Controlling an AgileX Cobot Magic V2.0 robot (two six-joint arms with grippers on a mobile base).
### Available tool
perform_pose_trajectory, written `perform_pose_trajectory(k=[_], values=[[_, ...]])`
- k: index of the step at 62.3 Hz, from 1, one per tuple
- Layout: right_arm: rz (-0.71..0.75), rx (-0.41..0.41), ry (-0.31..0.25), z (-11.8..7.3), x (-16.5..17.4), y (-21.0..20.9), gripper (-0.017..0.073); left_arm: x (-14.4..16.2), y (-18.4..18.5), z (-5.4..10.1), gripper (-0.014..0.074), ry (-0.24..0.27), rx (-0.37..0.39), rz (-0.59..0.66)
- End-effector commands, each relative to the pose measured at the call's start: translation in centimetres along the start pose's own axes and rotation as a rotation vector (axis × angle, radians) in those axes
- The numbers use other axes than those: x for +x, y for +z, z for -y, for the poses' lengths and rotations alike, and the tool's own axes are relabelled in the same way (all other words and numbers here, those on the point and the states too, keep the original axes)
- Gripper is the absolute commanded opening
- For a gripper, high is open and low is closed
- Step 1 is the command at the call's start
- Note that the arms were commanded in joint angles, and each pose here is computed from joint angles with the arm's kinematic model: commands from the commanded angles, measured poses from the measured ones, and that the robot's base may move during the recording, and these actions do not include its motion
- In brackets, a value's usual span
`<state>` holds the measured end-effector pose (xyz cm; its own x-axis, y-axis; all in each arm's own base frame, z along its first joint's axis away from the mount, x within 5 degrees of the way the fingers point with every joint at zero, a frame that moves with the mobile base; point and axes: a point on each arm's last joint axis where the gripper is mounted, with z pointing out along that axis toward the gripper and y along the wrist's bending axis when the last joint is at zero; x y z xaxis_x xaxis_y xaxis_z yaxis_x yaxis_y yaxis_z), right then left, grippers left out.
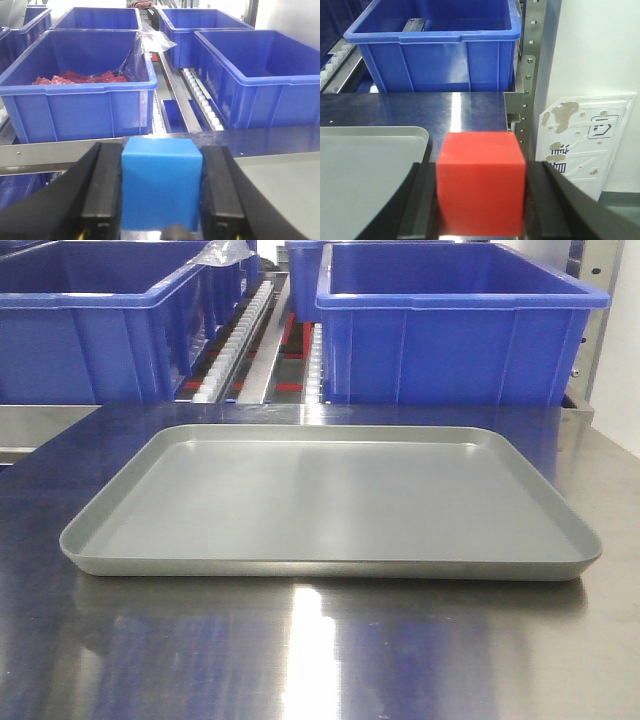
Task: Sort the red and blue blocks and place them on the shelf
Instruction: 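Hold both cubes raised while the base starts turning away, then drive the base away from the table carrying both cubes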
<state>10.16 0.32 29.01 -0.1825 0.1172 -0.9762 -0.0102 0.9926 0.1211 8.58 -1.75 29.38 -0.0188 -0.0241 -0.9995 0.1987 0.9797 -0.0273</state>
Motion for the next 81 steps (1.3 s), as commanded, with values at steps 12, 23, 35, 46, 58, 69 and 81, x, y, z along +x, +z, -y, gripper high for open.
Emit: perform_pose_trajectory(k=[12, 23, 35, 46, 58, 69, 81], values=[[0.113, -0.002, -0.016, -0.10, -1.71, -0.26, 0.0053, -1.68, -0.13, -0.14, 0.0123, 0.000, -0.017, 0.108], [0.113, -0.002, -0.016, -0.10, -1.71, -0.26, 0.0053, -1.68, -0.13, -0.14, 0.0123, 0.000, -0.017, 0.108], [0.113, -0.002, -0.016, -0.10, -1.71, -0.26, 0.0053, -1.68, -0.13, -0.14, 0.0123, 0.000, -0.017, 0.108], [0.113, -0.002, -0.016, -0.10, -1.71, -0.26, 0.0053, -1.68, -0.13, -0.14, 0.0123, 0.000, -0.017, 0.108], [0.113, -0.002, -0.016, -0.10, -1.71, -0.26, 0.0053, -1.68, -0.13, -0.14, 0.0123, 0.000, -0.017, 0.108], [0.113, -0.002, -0.016, -0.10, -1.71, -0.26, 0.0053, -1.68, -0.13, -0.14, 0.0123, 0.000, -0.017, 0.108], [0.113, -0.002, -0.016, -0.10, -1.71, -0.26, 0.0053, -1.68, -0.13, -0.14, 0.0123, 0.000, -0.017, 0.108]])
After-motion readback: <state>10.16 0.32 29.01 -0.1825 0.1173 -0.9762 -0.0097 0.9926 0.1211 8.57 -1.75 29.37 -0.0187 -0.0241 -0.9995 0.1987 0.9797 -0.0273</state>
